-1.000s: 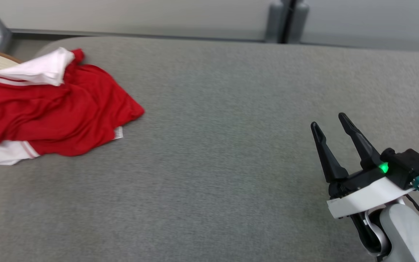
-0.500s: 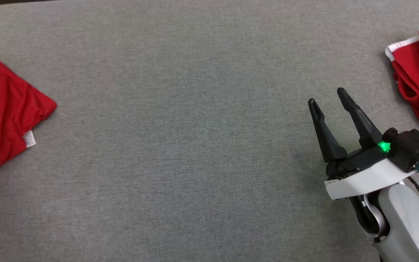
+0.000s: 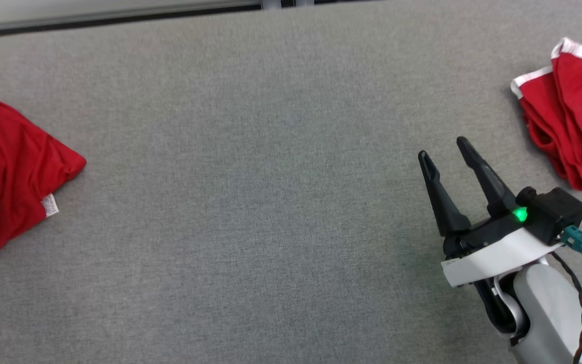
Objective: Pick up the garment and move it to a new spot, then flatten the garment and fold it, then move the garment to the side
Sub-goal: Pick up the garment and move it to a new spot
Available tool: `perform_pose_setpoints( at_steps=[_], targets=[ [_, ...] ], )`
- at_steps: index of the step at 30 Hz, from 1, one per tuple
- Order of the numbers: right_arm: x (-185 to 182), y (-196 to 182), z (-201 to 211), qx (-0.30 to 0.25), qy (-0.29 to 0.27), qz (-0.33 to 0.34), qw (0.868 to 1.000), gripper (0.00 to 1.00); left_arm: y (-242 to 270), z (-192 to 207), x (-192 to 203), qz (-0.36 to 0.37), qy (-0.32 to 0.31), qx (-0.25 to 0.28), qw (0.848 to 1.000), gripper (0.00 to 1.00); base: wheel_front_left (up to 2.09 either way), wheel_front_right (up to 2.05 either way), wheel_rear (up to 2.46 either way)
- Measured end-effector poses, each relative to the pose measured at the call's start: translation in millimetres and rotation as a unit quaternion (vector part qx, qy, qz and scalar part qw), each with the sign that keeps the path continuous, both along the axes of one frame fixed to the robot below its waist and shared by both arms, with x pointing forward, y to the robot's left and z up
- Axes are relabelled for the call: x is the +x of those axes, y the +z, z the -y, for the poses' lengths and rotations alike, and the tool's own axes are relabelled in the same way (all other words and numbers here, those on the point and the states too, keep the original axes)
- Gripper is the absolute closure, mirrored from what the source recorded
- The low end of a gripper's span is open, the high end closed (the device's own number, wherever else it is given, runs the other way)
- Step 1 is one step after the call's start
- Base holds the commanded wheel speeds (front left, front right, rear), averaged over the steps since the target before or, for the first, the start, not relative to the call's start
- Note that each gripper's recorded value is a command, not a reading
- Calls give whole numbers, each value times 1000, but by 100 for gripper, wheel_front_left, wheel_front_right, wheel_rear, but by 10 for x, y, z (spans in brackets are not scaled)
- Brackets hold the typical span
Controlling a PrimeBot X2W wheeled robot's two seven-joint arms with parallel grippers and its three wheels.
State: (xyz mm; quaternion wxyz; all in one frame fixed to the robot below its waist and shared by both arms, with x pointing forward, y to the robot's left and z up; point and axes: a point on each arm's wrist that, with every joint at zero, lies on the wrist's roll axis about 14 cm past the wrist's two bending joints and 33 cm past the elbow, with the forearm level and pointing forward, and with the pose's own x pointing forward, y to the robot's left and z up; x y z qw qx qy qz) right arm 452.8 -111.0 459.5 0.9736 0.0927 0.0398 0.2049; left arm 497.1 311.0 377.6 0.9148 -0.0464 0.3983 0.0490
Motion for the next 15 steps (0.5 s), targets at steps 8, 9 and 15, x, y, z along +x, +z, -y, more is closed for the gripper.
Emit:
perform_pose_setpoints(
  at_steps=[8, 9, 15],
  targets=[
    [-264, 291, 8, 15, -11, 23, 1000, 0, 1110, 314, 249, 144, -92, 36, 985, 100, 0, 0, 0],
    [-302, 329, 31, 16, -14, 27, 999, 0, 1265, 384, 258, 162, -106, 39, 980, 100, 0, 0, 0],
    [-494, 597, 179, 24, -40, 60, 997, 0, 2103, 926, 196, 270, -187, 32, 944, 100, 0, 0, 0]
  ],
)
